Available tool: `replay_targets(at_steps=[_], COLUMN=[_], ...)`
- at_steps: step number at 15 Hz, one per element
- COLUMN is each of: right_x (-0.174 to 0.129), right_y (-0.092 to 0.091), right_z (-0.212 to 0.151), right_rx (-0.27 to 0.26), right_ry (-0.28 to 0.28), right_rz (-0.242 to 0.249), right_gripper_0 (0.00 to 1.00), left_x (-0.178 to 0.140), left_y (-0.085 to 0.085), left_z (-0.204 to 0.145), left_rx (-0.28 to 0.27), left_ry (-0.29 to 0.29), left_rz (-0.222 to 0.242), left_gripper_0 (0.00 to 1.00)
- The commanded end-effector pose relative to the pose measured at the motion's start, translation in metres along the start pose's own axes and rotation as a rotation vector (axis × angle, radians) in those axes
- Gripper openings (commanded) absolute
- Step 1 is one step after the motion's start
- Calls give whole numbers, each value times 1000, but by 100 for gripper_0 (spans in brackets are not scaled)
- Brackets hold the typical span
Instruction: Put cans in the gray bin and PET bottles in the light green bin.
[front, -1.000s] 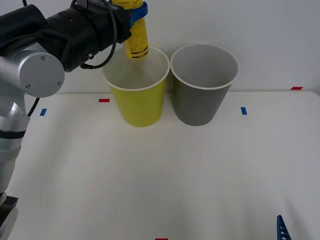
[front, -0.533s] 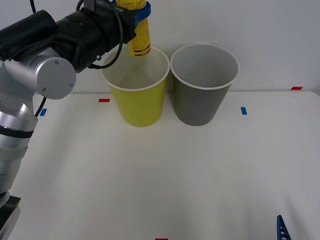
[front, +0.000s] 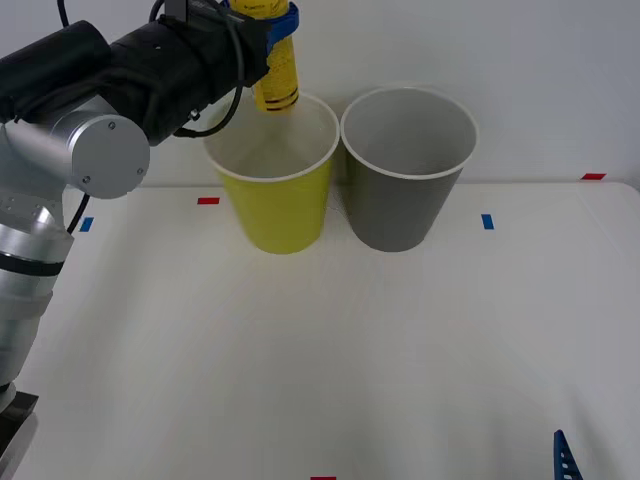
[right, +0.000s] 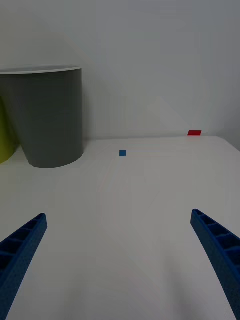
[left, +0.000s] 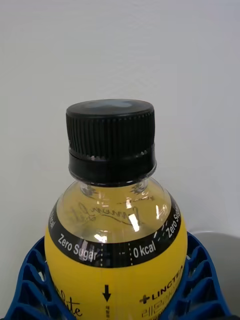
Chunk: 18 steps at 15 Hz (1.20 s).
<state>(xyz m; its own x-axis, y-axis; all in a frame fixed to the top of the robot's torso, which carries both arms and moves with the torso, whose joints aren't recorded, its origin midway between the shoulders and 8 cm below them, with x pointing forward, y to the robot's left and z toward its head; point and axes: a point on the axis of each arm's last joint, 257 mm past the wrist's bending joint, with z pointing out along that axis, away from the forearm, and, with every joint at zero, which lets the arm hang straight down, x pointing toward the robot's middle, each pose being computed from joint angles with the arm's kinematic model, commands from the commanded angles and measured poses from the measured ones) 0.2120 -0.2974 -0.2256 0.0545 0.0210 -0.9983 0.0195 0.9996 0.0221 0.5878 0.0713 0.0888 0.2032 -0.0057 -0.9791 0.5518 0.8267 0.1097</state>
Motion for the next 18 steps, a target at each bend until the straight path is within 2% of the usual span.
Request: replay_targets(at_steps=[1,2,15,18], right_x=[0,0,0,0], right_y=[0,0,0,0], right_z=[0,0,0,0], right_rx=[0,0,0,0], right_ry=[0,0,0,0], right_rz=[0,0,0,0], right_gripper_0=[100,100,100,100], left_x=[-1,-1,-1,6], left_y=[2,2,4,3], left_z=[-1,-1,-2,-31], left_rx=[-3,-4,-4,7], left_ry=[1,1,3,12], left_rz=[3,4,-7,13], left_gripper_0=[3,100,100,100])
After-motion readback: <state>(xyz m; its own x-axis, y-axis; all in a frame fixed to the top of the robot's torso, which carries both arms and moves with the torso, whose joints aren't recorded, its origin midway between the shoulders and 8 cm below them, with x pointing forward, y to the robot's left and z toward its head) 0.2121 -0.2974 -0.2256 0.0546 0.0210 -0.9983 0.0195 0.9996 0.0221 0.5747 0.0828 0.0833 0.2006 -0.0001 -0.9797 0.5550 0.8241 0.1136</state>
